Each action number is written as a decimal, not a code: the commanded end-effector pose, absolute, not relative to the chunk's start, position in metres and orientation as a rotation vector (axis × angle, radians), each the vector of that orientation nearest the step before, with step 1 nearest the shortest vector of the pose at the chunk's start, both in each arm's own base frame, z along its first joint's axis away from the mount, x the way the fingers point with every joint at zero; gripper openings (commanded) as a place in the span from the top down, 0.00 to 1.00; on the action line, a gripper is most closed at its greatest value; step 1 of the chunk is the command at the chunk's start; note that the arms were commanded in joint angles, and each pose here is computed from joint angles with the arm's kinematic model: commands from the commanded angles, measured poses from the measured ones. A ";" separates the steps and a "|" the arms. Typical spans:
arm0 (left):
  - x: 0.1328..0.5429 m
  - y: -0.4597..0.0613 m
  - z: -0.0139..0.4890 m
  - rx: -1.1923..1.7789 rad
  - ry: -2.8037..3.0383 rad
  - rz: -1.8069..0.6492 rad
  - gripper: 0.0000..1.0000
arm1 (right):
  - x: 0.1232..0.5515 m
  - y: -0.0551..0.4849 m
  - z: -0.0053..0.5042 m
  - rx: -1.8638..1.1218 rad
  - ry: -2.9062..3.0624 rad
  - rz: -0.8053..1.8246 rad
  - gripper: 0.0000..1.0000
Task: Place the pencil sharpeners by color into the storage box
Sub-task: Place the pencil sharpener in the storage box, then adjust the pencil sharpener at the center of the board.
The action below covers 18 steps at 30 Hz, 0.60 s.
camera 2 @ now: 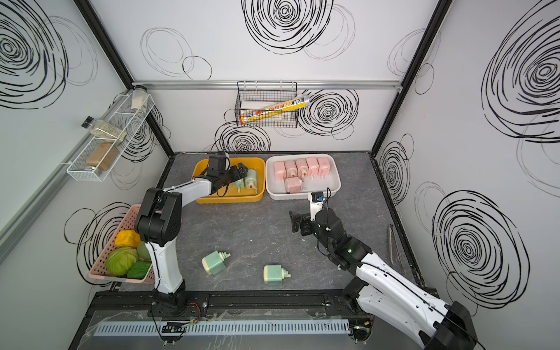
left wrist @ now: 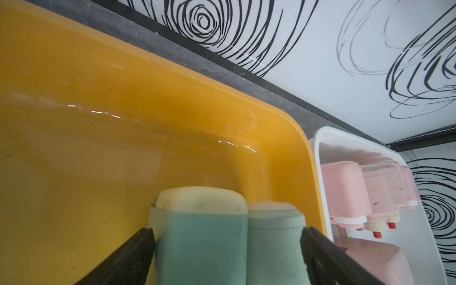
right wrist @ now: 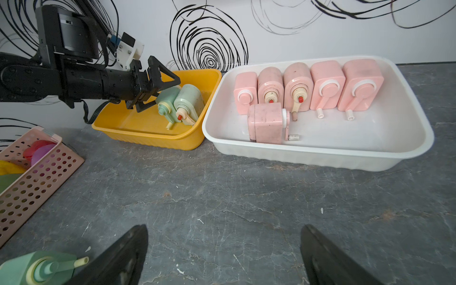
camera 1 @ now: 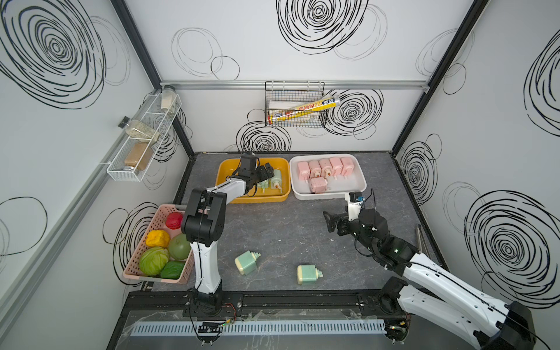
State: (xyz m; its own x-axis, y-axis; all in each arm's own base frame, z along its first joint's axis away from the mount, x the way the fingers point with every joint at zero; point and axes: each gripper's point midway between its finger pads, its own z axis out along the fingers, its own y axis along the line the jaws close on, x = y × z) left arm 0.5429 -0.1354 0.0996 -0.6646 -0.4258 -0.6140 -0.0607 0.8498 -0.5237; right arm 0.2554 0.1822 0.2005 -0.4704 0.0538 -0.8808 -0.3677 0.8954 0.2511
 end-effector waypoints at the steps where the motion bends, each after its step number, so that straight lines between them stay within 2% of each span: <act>1: 0.544 -0.138 0.097 -0.350 2.228 -0.653 0.01 | 0.244 0.193 0.200 -0.364 2.031 0.537 0.00; 5: 0.542 -0.130 0.100 -0.364 2.228 -0.617 0.01 | 0.228 0.206 0.190 -0.510 2.100 0.589 0.00; 9: 0.530 -0.118 0.128 -0.300 2.189 -0.517 0.01 | 0.202 0.217 0.173 -0.690 2.199 0.670 0.00; 13: 0.503 -0.110 0.161 -0.219 2.146 -0.431 0.01 | 0.176 0.230 0.172 -0.767 2.249 0.840 0.00; 18: 0.446 -0.135 0.199 -0.033 2.084 -0.351 0.01 | 0.182 0.226 0.167 -0.657 2.304 0.818 0.00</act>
State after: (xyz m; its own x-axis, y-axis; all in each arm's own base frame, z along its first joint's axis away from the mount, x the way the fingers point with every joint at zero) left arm 0.4712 -0.1186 0.1740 -0.5751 -0.2811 -0.7683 0.0341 0.9301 -0.3658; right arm 0.1889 0.2242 0.1652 -0.6598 -0.2509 -0.7083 -0.6331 0.6933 0.3442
